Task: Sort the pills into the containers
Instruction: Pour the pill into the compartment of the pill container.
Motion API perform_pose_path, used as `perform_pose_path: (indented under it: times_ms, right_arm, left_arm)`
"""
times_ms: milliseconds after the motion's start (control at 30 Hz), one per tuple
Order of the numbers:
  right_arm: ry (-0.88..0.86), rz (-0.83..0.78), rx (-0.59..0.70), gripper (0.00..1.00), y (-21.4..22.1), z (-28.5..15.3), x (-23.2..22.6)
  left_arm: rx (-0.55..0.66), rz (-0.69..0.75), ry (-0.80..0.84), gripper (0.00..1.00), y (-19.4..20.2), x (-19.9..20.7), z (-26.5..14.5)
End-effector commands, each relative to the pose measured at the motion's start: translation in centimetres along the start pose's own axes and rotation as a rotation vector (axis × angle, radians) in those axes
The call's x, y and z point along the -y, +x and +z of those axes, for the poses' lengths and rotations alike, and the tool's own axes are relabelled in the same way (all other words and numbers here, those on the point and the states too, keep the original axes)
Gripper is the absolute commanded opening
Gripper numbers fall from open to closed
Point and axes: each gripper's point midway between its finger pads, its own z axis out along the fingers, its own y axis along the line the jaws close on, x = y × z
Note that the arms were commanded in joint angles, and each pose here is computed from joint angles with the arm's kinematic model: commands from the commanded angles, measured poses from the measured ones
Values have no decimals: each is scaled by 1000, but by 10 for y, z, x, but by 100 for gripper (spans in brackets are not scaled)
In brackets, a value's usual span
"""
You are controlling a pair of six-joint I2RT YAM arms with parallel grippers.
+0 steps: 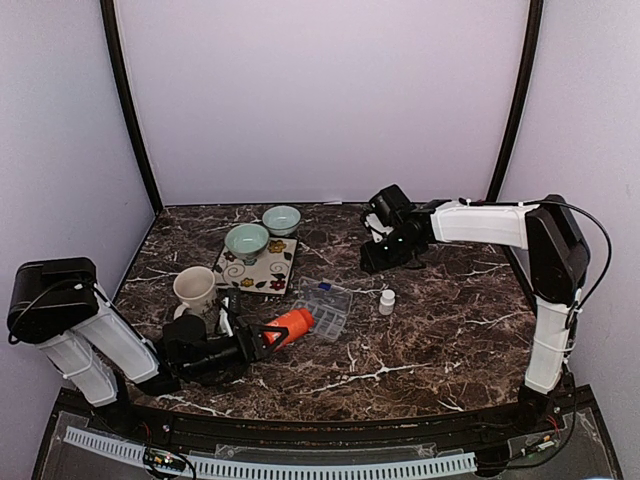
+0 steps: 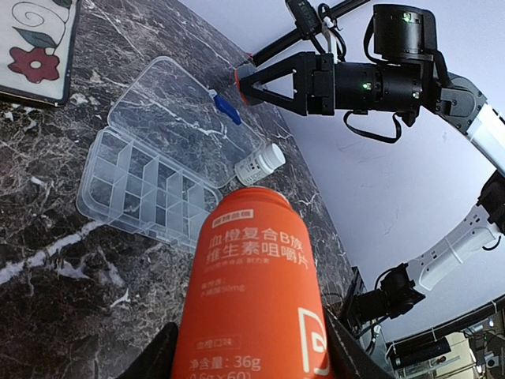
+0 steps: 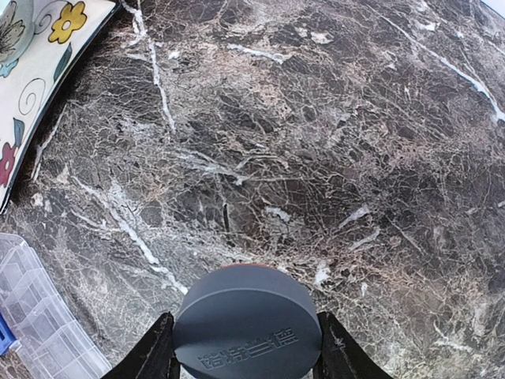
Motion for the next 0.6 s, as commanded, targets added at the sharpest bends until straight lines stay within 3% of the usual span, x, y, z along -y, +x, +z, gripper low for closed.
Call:
perform_pose_path:
  times_ms: [0,567]
  right_arm:
    - [-3,21,59,31,-13,-12,1]
    - [-6,27,58,31,-12,-13,2]
  left_arm:
    - [61,-12,46,3,-13,15,6]
    - [60,-14,2,2,-11,5,11]
